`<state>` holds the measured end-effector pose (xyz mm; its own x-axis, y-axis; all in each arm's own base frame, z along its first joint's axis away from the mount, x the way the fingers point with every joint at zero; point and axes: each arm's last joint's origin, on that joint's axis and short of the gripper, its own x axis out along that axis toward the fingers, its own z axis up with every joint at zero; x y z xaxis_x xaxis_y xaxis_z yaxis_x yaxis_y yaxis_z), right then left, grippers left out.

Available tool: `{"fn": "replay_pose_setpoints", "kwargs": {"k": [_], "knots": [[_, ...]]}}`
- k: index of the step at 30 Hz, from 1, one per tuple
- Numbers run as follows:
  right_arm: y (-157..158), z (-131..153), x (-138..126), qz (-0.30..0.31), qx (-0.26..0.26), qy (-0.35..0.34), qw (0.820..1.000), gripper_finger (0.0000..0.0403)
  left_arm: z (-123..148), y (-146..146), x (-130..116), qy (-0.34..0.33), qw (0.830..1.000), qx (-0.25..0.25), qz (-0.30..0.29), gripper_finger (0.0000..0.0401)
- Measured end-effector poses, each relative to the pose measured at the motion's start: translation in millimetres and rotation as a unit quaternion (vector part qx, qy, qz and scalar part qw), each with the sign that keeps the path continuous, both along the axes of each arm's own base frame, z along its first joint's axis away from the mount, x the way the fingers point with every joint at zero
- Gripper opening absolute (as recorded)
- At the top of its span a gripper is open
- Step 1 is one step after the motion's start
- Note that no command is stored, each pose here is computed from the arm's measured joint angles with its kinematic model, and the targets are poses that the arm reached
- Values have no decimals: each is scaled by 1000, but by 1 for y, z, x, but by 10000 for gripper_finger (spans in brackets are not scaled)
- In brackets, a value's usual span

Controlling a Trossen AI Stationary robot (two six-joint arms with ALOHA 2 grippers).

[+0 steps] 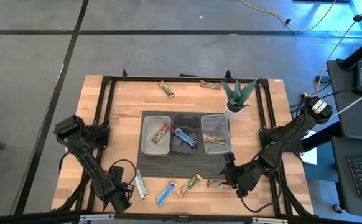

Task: Pick and place Granola Bars by type
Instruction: Put the blue granola bar into the black bin

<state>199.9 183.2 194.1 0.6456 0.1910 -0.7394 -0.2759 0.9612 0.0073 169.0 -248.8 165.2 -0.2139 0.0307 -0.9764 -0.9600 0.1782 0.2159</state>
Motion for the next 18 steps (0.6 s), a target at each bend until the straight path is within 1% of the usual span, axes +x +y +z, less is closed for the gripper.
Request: {"fn": "replay_pose_setpoints", "kwargs": {"k": [7,11,15,18], "knots": [[-3,1,5,-11,7,-8,1000,184,-11,-7,-3,1,1000,6,-12,251],[-4,1,6,-11,9,-6,1000,185,-22,-12,-2,-15,1000,-14,-14,251],[-4,1,6,-11,11,-4,1000,185,-37,-6,-6,-31,999,-38,-7,251],[-3,1,5,3,22,6,1000,185,-37,-6,-6,-34,998,-41,-17,251]]}}
